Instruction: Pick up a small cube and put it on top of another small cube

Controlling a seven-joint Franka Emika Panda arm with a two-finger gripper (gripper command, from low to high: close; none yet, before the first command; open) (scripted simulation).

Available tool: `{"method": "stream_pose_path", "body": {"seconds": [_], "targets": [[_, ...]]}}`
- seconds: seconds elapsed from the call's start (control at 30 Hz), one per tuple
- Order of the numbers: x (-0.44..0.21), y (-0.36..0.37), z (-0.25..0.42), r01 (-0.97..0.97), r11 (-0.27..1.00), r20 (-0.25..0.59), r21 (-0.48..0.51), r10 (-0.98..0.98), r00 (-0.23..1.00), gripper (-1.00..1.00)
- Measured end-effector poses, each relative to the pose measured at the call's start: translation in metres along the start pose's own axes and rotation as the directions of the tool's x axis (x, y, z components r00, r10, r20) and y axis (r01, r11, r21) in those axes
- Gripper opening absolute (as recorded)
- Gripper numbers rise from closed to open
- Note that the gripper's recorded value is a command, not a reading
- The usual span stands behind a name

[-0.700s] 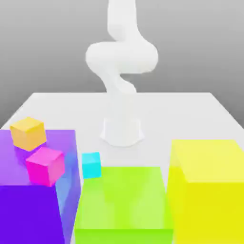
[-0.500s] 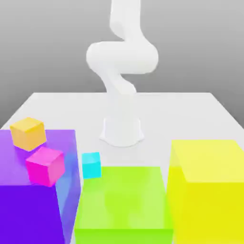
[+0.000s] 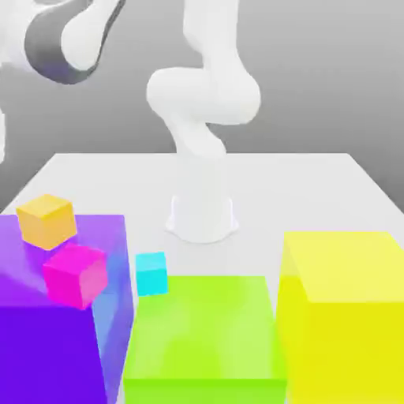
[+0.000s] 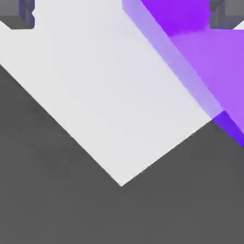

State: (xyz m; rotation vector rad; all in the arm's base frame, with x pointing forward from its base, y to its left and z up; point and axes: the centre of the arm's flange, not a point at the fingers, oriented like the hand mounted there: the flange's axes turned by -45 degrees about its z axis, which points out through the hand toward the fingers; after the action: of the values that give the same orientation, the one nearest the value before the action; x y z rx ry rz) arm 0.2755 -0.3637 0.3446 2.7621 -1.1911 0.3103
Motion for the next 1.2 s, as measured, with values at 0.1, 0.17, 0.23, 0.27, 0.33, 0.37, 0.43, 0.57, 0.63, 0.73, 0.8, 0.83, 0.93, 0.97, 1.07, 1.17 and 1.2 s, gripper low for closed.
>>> {"method": "stream_pose_path", "body": {"seconds": [0.1, 0.17, 0.23, 0.27, 0.33, 0.37, 0.43, 0.57, 0.63, 0.73, 0.8, 0.83, 0.93, 0.97, 1.07, 1.17, 1.2], "targets": [[-0.032, 0.042, 0.045, -0.097, 0.995, 0.083, -0.023, 0.099, 0.992, 0.00], [-0.061, 0.041, 0.071, -0.154, 0.987, 0.142, -0.032, 0.157, 0.977, 0.00], [-0.089, 0.025, 0.091, -0.205, 0.978, 0.189, -0.038, 0.208, 0.960, 0.00], [-0.103, 0.015, 0.099, -0.232, 0.972, 0.206, -0.042, 0.236, 0.950, 0.00], [-0.130, -0.004, 0.112, -0.289, 0.956, 0.235, -0.054, 0.294, 0.927, 0.00], [-0.142, -0.013, 0.117, -0.317, 0.946, 0.244, -0.060, 0.322, 0.915, 0.00], [-0.148, -0.024, 0.124, -0.347, 0.936, 0.231, -0.059, 0.351, 0.907, 0.00], [-0.155, -0.024, 0.153, -0.370, 0.927, 0.224, -0.064, 0.374, 0.900, 0.00], [-0.160, -0.023, 0.169, -0.371, 0.926, 0.224, -0.066, 0.376, 0.899, 0.00], [-0.165, -0.024, 0.181, -0.371, 0.927, 0.225, -0.065, 0.375, 0.899, -1.00], [-0.165, -0.024, 0.181, -0.370, 0.927, 0.225, -0.065, 0.375, 0.899, -1.00], [-0.165, -0.024, 0.181, -0.370, 0.927, 0.225, -0.065, 0.375, 0.899, -1.00], [-0.165, -0.024, 0.180, -0.371, 0.926, 0.225, -0.064, 0.376, 0.899, -1.00], [-0.162, -0.024, 0.175, -0.372, 0.926, 0.225, -0.064, 0.376, 0.899, -1.00], [-0.156, -0.023, 0.153, -0.373, 0.926, 0.224, -0.063, 0.377, 0.899, -1.00], [-0.151, -0.022, 0.129, -0.373, 0.926, 0.225, -0.062, 0.377, 0.898, -1.00], [-0.152, -0.020, 0.124, -0.378, 0.924, 0.234, -0.064, 0.382, 0.894, -1.00]]}}
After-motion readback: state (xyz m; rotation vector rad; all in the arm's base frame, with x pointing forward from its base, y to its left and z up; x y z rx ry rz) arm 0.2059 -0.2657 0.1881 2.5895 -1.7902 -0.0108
